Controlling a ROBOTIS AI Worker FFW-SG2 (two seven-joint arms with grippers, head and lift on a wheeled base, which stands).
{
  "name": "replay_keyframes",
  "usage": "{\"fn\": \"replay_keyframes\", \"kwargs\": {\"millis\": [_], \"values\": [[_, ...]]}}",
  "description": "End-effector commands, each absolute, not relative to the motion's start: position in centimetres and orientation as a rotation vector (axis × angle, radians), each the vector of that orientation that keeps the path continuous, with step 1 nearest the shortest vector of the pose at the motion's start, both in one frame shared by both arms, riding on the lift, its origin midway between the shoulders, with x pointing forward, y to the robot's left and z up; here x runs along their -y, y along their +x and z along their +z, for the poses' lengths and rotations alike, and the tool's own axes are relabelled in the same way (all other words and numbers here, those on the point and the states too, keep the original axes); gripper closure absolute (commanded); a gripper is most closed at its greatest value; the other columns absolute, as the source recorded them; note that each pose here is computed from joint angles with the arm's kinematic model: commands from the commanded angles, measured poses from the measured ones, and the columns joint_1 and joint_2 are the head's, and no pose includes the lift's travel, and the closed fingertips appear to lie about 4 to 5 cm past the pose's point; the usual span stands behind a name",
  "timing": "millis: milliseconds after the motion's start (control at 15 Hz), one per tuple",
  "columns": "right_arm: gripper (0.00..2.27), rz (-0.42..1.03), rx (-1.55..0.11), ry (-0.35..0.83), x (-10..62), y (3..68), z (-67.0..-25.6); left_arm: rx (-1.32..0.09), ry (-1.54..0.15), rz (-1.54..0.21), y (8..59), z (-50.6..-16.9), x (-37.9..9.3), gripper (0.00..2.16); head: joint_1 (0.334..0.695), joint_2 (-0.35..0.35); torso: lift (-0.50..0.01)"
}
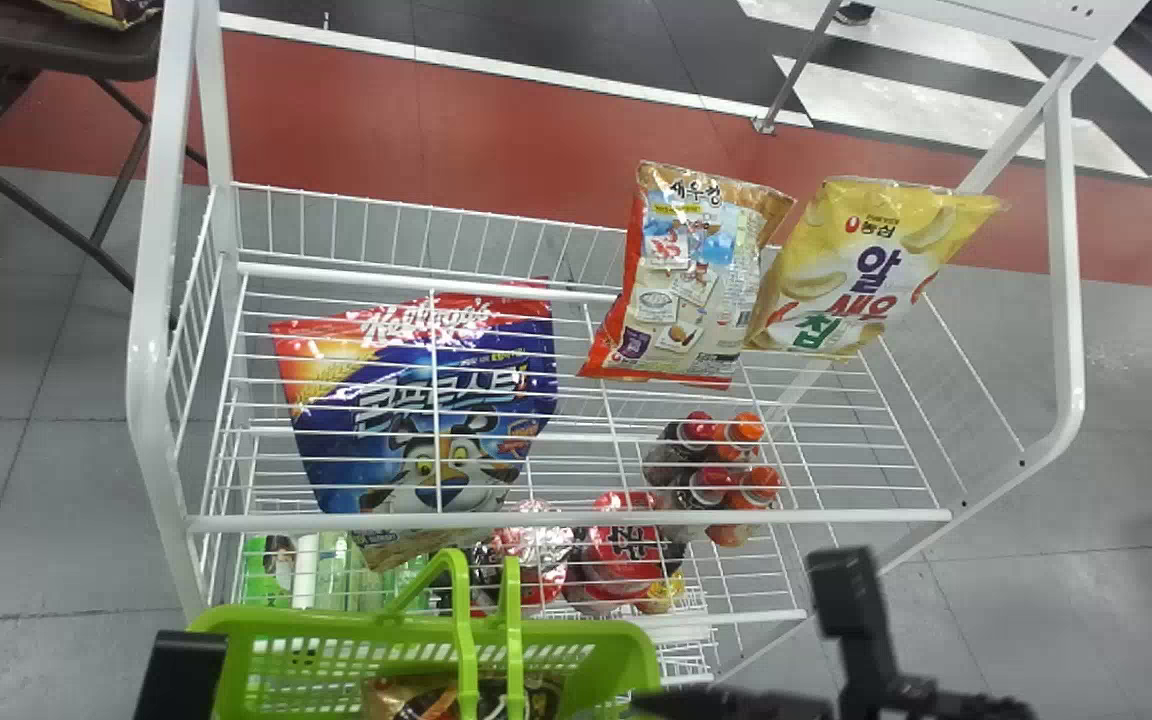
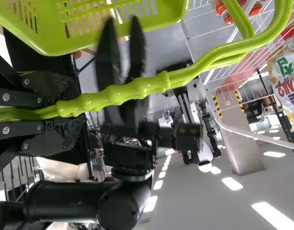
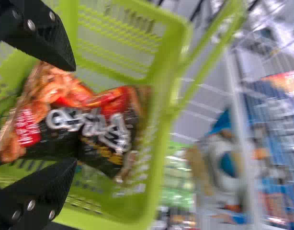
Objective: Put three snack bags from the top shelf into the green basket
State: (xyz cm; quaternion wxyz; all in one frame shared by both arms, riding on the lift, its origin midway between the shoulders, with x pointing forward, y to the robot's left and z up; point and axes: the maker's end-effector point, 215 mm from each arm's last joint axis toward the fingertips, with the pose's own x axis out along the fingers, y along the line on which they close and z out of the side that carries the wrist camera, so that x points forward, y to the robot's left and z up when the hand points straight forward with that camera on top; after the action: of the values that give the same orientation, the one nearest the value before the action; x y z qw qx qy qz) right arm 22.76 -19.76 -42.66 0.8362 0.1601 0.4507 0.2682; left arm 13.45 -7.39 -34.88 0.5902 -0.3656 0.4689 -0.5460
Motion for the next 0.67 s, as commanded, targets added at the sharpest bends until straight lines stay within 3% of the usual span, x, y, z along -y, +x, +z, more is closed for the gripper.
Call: {"fn": "replay_keyframes", "kwargs": {"millis": [0,333,600], "values": [[0.05,0.536,-0.682,0.257,22.3,28.6,-37.5,-1.09,-0.858,-1.271,13.5,-34.8,7.4,2.14,0.695,-0.35,-0.05],[0.08,0.431,-0.204,0.116,27.6,37.1,-27.5,-1.096,-0.862,-1.273,13.4,-35.1,7.6,2.14,0.695,-0.35,-0.05],[0.13,0.292,-0.118,0.07,30.9,43.0,-27.3,-1.107,-0.857,-1.269,13.2,-35.4,7.7,2.14,0.695,-0.35,-0.05]]}}
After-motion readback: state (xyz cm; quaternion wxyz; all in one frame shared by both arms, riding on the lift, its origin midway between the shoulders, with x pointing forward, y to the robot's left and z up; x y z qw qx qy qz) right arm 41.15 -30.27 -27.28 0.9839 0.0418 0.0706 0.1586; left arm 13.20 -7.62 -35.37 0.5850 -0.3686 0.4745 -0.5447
